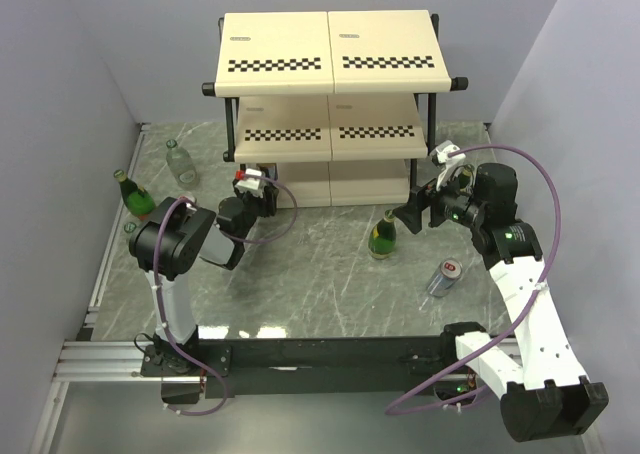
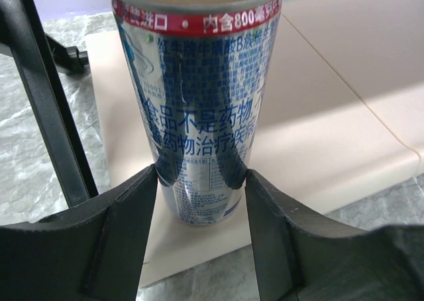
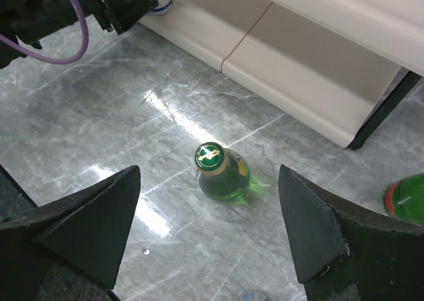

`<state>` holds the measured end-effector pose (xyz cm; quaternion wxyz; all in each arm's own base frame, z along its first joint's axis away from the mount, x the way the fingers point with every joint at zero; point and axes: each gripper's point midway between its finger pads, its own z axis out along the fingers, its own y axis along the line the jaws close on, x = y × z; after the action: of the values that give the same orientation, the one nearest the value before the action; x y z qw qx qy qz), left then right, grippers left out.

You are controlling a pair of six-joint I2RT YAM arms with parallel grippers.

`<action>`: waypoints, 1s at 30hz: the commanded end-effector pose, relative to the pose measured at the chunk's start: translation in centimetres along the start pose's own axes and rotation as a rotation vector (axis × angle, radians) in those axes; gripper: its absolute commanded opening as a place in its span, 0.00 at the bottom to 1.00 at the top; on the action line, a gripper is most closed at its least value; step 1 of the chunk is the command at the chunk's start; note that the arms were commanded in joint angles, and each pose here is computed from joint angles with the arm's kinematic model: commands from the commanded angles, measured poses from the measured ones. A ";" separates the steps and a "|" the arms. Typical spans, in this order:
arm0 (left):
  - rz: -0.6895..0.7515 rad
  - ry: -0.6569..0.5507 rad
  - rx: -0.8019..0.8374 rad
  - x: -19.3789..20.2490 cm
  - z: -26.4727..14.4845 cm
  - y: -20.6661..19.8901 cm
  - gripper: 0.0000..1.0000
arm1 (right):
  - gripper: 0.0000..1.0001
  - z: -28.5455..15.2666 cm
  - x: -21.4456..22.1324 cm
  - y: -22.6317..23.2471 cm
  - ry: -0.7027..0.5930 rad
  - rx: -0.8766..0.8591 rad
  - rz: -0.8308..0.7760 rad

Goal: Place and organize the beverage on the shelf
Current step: Place the drink on the shelf.

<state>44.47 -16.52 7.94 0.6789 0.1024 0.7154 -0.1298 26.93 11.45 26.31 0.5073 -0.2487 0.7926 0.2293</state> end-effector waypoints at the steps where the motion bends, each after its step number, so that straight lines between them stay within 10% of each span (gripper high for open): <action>1: -0.037 -0.570 -0.011 -14.4 -1.0 0.2 0.60 | 0.91 -0.3 -0.7 0.1 -0.028 -0.003 -0.022; 17: -0.043 -0.575 -0.016 -14.2 0.0 0.2 0.63 | 0.91 -0.3 -0.7 0.1 -0.025 -0.002 -0.022; 30: -0.078 -0.587 0.039 -15.9 -3.4 -1.0 0.88 | 0.91 -0.3 -0.6 0.0 -0.024 0.001 -0.025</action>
<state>44.05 -15.88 7.95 0.6759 0.0821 0.7214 -0.1269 26.92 11.44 26.30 0.5073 -0.2500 0.7924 0.2285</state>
